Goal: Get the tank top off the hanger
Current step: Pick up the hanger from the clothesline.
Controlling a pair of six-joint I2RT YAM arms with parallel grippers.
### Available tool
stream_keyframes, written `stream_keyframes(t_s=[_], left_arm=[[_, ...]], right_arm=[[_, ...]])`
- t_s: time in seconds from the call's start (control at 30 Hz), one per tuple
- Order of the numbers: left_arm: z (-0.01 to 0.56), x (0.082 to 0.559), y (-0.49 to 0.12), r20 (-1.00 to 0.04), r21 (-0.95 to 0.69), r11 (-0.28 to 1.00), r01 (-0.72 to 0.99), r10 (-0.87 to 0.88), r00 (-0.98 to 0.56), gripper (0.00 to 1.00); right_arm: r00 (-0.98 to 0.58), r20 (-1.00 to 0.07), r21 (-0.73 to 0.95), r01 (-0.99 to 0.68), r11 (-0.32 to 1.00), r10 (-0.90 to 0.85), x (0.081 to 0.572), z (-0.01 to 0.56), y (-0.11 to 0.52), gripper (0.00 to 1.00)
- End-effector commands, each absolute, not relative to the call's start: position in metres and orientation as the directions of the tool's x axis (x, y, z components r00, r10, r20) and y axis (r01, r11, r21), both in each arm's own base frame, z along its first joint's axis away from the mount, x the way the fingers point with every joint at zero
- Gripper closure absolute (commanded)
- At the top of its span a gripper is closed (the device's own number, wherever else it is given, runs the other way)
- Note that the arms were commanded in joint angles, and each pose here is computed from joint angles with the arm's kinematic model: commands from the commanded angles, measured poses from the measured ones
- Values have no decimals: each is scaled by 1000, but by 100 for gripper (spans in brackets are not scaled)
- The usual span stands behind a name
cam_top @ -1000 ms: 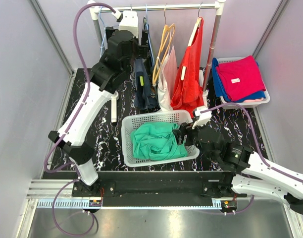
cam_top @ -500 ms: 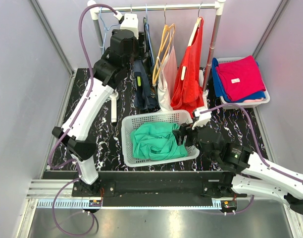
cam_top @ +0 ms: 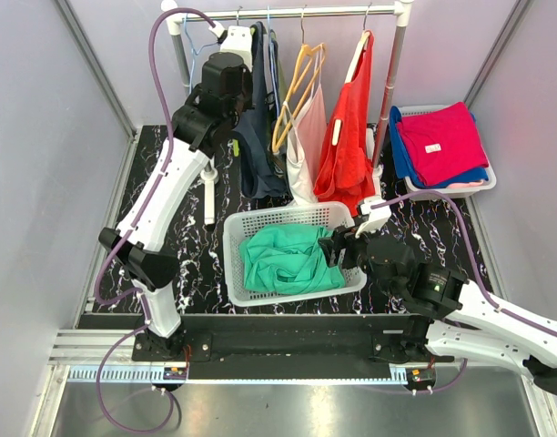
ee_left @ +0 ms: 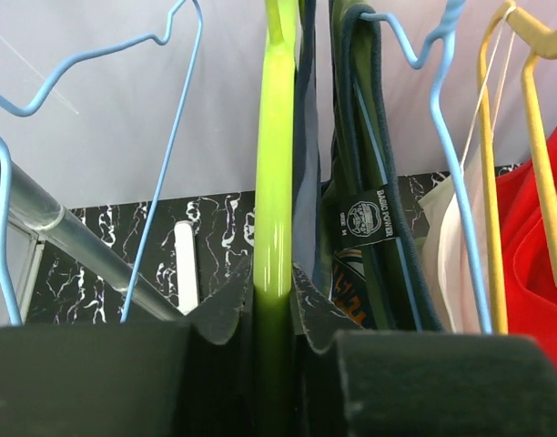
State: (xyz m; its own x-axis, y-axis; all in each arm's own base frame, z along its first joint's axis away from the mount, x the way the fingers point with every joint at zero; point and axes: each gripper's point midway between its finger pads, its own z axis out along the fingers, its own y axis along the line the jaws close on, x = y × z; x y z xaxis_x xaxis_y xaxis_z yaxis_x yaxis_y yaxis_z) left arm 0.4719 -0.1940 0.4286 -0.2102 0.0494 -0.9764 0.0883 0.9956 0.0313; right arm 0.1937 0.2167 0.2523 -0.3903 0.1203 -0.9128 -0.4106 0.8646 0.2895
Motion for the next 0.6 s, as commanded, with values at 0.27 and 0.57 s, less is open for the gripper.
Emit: stream_keyframes(t_s=[0.27, 0.57], left_arm=[[523, 445, -182, -1000, -15, 989, 148, -18, 17, 100], [592, 406, -157, -977, 17, 993, 115, -8, 215, 100]], right_arm=[[-375, -910, 337, -417, 844, 178, 193, 269, 218, 30], [-381, -905, 351, -419, 837, 189, 191, 271, 218, 31]])
